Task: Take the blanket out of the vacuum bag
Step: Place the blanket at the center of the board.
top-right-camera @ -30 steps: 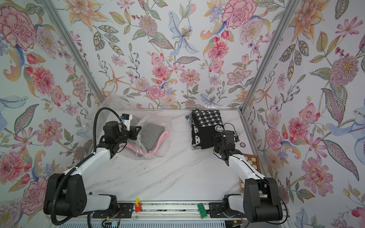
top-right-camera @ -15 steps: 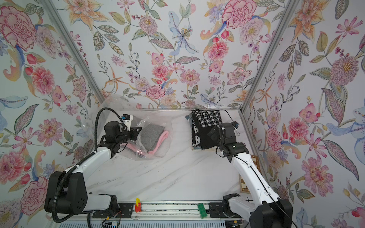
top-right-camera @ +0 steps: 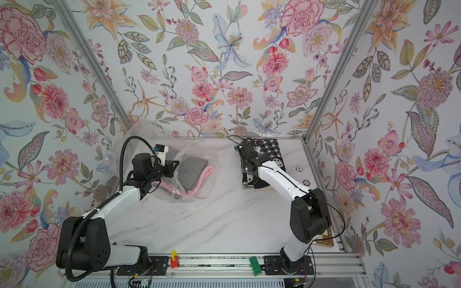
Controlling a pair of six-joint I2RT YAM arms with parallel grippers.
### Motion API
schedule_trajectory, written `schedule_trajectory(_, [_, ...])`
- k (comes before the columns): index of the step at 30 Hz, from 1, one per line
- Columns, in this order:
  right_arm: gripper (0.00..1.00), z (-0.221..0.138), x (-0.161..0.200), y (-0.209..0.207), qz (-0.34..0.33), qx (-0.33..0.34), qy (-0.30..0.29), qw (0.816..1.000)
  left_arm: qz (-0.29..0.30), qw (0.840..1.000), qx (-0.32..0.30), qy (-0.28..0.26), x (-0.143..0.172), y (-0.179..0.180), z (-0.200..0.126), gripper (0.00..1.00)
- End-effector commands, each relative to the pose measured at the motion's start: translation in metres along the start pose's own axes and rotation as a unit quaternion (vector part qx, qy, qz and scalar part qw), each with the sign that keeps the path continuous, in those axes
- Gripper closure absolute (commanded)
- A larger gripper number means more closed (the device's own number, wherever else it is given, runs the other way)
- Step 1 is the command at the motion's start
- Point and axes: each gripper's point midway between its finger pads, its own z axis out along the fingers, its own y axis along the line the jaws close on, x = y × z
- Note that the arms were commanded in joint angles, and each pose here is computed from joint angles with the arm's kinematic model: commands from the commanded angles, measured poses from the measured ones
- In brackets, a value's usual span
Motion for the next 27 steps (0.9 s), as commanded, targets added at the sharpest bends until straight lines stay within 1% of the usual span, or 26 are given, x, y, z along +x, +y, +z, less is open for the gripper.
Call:
schedule_trajectory(1, [0.12,0.004,-0.011,-0.013,-0.03,0.041,-0.003,0.999,0.018,1.0,-0.014,0.003,-0.005,0.004,0.004,0.95])
schedule_trajectory(10, [0.13,0.039,-0.002,0.002,-0.054,0.026,0.04,0.997,0.028,0.999,-0.031,0.012,-0.003,0.01,0.005,0.95])
schedule_trajectory(17, [0.17,0.049,-0.002,0.004,-0.057,0.022,0.05,0.997,0.032,0.999,-0.034,0.01,-0.006,0.01,0.002,0.95])
schedule_trajectory(21, [0.29,0.053,-0.003,0.002,-0.06,0.024,0.053,0.996,0.032,0.999,-0.033,0.01,-0.006,0.009,0.002,0.96])
schedule_trajectory(23, [0.31,0.054,-0.004,0.001,-0.06,0.022,0.054,0.996,0.03,0.999,-0.032,0.011,-0.006,0.009,0.003,0.97])
schedule_trajectory(25, [0.4,0.055,-0.005,0.002,-0.065,0.02,0.054,0.996,0.03,0.999,-0.03,0.009,-0.008,0.008,0.002,0.97])
schedule_trajectory(27, [0.44,0.055,-0.007,0.004,-0.065,0.016,0.054,0.996,0.031,0.999,-0.031,0.006,-0.01,0.008,0.0,0.97])
